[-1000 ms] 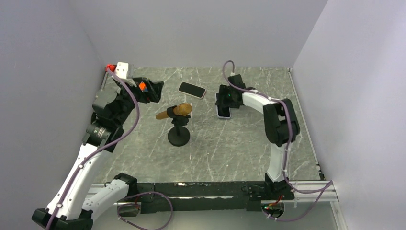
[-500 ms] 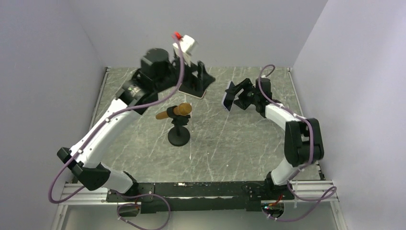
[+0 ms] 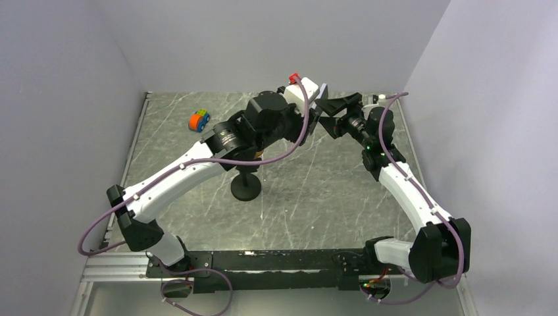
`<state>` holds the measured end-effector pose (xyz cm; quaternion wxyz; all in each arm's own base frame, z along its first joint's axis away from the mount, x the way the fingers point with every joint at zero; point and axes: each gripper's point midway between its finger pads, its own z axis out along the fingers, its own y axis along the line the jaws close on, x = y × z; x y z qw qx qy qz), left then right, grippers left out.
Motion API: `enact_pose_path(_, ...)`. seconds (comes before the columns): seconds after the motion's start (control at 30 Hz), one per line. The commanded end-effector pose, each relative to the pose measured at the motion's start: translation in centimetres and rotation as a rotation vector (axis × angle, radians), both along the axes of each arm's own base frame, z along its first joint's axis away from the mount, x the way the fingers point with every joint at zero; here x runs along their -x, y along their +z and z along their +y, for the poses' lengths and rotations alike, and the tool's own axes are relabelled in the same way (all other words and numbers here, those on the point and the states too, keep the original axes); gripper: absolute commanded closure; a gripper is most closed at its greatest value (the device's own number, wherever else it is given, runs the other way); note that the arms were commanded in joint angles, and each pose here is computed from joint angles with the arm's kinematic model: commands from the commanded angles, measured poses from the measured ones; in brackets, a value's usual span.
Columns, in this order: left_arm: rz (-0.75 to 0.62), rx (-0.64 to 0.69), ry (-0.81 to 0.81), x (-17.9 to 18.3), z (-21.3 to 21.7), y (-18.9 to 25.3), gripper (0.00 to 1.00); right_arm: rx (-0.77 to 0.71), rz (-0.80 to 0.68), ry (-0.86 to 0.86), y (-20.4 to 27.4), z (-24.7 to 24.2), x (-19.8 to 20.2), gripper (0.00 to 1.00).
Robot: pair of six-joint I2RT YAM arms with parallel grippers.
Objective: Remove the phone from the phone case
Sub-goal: Adjust the phone.
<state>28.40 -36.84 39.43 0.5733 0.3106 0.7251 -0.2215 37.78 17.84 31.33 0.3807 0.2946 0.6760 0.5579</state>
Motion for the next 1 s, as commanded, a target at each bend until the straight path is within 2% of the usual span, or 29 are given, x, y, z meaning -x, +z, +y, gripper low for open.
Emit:
enact_pose_path(0.0,-0.039,-0.004,0.177,-2.2,1.5,0.9,0.35,-0.105,-0.085,-0.020,4.4,0.1,1.1,0.91)
enact_pose_path(0.27,-0.009,-0.025,0.192,-2.8,0.5,-0.5,0.31,-0.143,-0.128,0.011,6.8,1.4,2.3,0.91)
enact_pose_path(0.47,-0.003,-0.025,0.189,-3.0,0.1,-0.9,0.36,-0.144,-0.150,0.049,7.6,2.9,3.5,0.91)
enact_pose_path(0.8,0.031,-0.041,0.179,-2.5,0.3,-2.0,0.55,-0.148,-0.176,0.041,8.4,3.5,4.7,0.91)
enact_pose_path(0.87,0.028,-0.048,0.179,-2.5,0.4,-2.0,0.64,-0.147,-0.181,0.047,8.6,3.7,4.9,0.91)
enact_pose_path(0.97,0.020,-0.046,0.185,-2.5,0.6,-1.7,0.82,-0.137,-0.189,0.036,8.7,3.6,5.1,0.91)
